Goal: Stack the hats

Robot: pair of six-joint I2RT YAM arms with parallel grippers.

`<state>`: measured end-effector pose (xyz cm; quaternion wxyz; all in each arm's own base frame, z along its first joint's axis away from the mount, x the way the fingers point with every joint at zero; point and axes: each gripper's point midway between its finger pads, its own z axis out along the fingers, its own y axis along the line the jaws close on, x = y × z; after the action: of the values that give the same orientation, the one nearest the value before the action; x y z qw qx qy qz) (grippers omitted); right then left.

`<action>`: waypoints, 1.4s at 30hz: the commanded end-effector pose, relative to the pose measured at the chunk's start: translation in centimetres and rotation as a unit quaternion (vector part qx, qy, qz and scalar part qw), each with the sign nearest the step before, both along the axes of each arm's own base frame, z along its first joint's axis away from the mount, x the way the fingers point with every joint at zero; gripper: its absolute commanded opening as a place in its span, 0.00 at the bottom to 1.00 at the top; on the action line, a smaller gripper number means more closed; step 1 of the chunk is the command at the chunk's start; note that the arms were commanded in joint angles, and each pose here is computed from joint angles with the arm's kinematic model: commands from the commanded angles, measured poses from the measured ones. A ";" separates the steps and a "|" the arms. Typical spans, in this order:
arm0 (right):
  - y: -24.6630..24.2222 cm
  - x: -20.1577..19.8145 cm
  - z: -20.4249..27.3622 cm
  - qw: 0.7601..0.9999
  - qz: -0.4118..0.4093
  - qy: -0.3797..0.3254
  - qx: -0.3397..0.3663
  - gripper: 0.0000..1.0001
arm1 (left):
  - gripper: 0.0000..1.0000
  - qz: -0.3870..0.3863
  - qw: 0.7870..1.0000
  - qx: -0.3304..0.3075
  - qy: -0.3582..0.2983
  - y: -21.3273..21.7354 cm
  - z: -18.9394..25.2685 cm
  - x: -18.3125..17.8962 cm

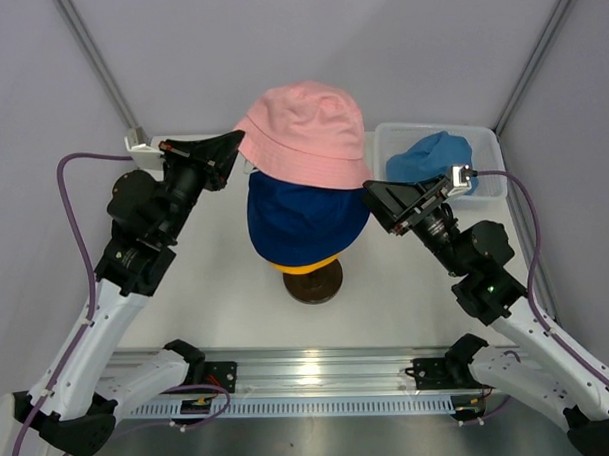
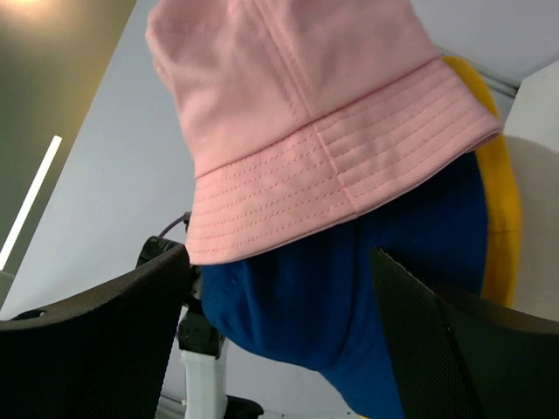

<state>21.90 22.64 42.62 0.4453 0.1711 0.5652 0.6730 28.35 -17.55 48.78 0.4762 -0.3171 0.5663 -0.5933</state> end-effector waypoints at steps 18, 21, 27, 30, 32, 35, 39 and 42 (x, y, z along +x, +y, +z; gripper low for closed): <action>-0.4 3.8 5.0 0.993 -0.099 -0.067 0.002 0.00 | 0.01 0.016 0.997 0.001 -0.082 1.1 3.6 -1.2; -1.1 3.1 9.8 0.982 -0.127 -0.139 -0.021 0.00 | 0.01 0.024 0.991 0.011 -0.133 1.4 6.6 -1.9; 1.1 4.5 16.9 0.957 -0.140 -0.238 -0.085 0.00 | 0.01 0.006 0.974 0.051 -0.219 -0.1 12.7 -2.2; 0.9 4.2 20.5 0.952 -0.112 -0.277 -0.071 0.00 | 0.01 -0.028 0.970 0.098 -0.220 -2.0 12.4 -1.5; -0.2 7.2 20.2 0.946 -0.193 -0.236 -0.105 0.00 | 0.01 0.017 0.984 0.115 -0.133 -1.1 10.1 0.9; -0.4 12.8 19.1 0.977 -0.105 -0.137 -0.123 0.00 | 0.01 -0.060 0.997 0.042 -0.024 -2.8 5.4 4.1; -0.6 17.2 16.8 0.988 -0.094 -0.052 -0.115 0.00 | 0.01 -0.045 0.996 0.000 0.075 -1.7 1.6 4.7; -0.3 19.0 13.0 0.996 -0.061 0.012 -0.059 0.00 | 0.01 -0.009 0.992 -0.052 0.116 0.2 0.2 3.6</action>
<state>40.09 22.22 59.18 0.5789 0.1240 0.5715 0.5683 34.24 -19.45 49.19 0.4320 -0.3234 0.6173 -0.5725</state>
